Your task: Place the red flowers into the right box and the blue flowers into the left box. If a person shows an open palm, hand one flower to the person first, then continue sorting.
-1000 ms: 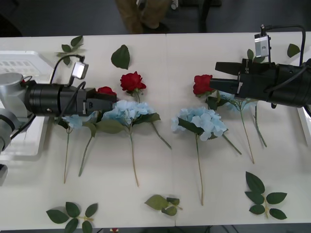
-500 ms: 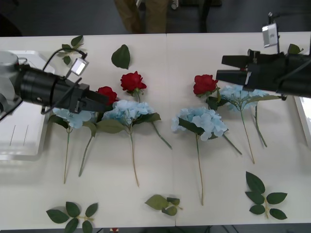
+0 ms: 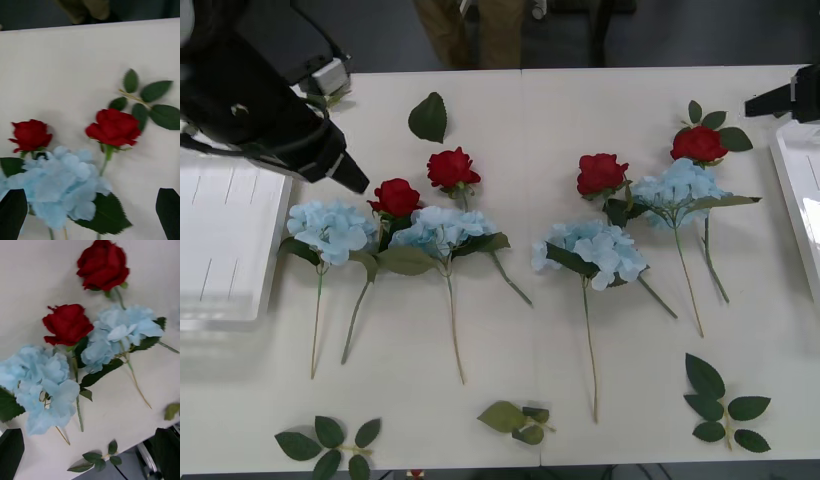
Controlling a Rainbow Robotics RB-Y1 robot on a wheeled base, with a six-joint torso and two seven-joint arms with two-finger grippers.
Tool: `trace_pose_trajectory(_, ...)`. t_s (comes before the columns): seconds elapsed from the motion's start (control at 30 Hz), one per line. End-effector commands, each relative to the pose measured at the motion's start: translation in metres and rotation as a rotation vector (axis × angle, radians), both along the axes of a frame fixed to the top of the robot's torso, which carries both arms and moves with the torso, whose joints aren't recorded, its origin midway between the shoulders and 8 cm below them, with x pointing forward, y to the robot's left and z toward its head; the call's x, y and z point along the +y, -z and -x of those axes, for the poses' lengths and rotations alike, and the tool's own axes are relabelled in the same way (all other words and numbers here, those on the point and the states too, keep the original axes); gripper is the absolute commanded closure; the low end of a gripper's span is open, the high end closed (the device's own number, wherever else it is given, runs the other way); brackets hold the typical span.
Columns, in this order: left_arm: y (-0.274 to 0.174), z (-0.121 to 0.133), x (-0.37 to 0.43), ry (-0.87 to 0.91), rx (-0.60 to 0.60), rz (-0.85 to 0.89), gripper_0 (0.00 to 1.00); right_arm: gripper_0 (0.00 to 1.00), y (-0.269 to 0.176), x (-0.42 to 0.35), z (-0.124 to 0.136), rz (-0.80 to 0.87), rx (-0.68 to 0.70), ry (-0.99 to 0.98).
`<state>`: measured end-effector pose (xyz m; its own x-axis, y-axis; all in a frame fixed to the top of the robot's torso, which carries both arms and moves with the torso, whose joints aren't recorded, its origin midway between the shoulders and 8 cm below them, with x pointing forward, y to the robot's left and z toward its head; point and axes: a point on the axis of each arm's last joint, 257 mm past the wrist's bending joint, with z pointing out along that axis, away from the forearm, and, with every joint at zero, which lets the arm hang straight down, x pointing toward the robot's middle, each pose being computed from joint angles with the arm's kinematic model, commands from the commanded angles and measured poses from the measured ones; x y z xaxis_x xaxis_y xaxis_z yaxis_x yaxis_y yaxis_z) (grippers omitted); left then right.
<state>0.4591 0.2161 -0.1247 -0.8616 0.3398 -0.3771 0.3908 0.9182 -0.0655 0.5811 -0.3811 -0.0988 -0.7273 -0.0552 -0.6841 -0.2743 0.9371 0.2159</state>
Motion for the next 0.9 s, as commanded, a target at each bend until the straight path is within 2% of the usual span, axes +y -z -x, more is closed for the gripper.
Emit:
trace_pose_trajectory(0.03,0.053,0.028,0.034,-0.046,-0.039,-0.124,0.0,0.0,0.011,-0.035,-0.012,0.122,0.017,0.094)
trace_pose_trajectory(0.13,0.089,0.043,0.051,-0.171,-0.023,-0.151,0.0,0.0,0.038,-0.043,-0.023,0.155,0.027,0.152)
trace_pose_trajectory(0.33,0.143,0.051,0.079,-0.35,0.028,-0.183,0.0,0.0,0.077,-0.027,-0.047,0.149,0.012,0.241)
trace_pose_trajectory(0.43,0.161,0.05,0.081,-0.371,0.034,-0.166,0.0,0.0,0.087,-0.017,-0.055,0.154,0.002,0.274)
trace_pose_trajectory(0.63,0.187,0.049,0.072,-0.342,0.02,-0.16,0.0,0.0,0.11,-0.008,-0.053,0.2,0.025,0.267)
trace_pose_trajectory(0.9,0.216,0.026,0.076,-0.348,-0.037,-0.141,0.0,0.0,0.137,0.025,-0.059,0.235,0.001,0.216)
